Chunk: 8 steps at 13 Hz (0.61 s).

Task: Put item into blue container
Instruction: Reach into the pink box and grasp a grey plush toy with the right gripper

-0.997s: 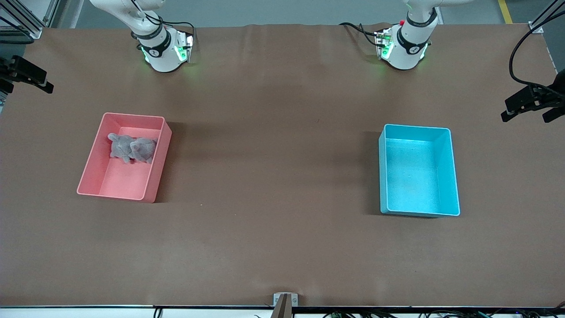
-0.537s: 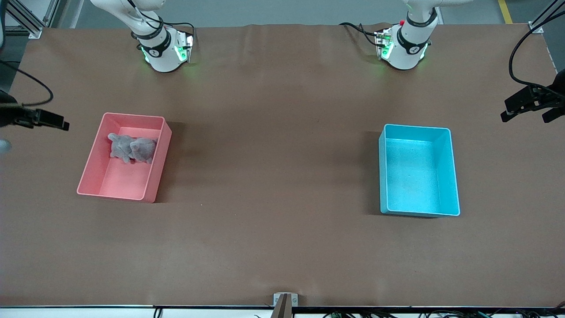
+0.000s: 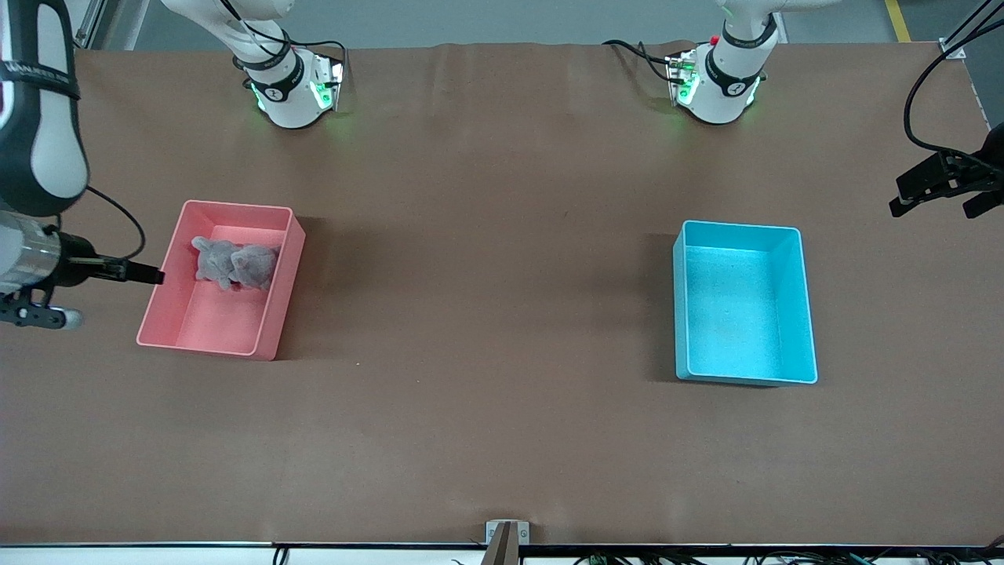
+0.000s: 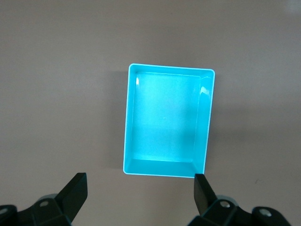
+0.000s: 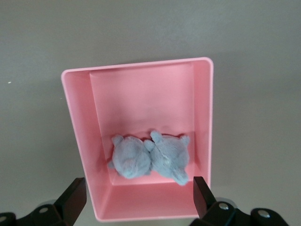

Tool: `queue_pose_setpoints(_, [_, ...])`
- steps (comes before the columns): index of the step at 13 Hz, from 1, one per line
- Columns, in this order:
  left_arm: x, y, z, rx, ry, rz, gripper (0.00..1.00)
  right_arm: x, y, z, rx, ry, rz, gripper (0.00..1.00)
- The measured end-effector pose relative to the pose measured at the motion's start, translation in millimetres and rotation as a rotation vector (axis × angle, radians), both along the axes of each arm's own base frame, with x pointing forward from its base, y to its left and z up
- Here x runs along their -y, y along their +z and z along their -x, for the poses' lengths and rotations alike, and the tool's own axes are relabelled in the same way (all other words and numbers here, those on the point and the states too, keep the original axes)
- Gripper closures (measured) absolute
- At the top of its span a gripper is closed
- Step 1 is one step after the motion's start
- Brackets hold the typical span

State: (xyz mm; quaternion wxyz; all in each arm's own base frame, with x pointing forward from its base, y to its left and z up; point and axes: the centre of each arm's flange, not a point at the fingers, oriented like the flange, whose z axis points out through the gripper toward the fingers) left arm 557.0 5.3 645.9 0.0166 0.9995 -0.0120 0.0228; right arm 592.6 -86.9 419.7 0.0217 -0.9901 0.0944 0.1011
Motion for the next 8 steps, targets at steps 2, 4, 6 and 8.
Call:
queue_pose_setpoints(2, [0.0,0.0,0.0,0.000,0.000,0.000,0.00,-2.1,-33.8,10.8,-0.021,-0.046,-0.011,0.00])
queue_pose_setpoints(4, [0.0,-0.1,0.0,0.000,0.000,0.000,0.00,-3.5,-65.2,22.1,-0.017,-0.078,-0.012,0.00])
queue_pose_setpoints(6, [0.0,-0.1,0.0,0.000,-0.001,0.000,0.00,-6.9,-99.8,37.1,-0.004,-0.101,-0.009,0.00])
queue_pose_setpoints(8, [0.0,-0.1,0.0,0.000,-0.001,0.000,0.00,-18.7,-125.5,51.6,-0.006,-0.132,0.000,0.00])
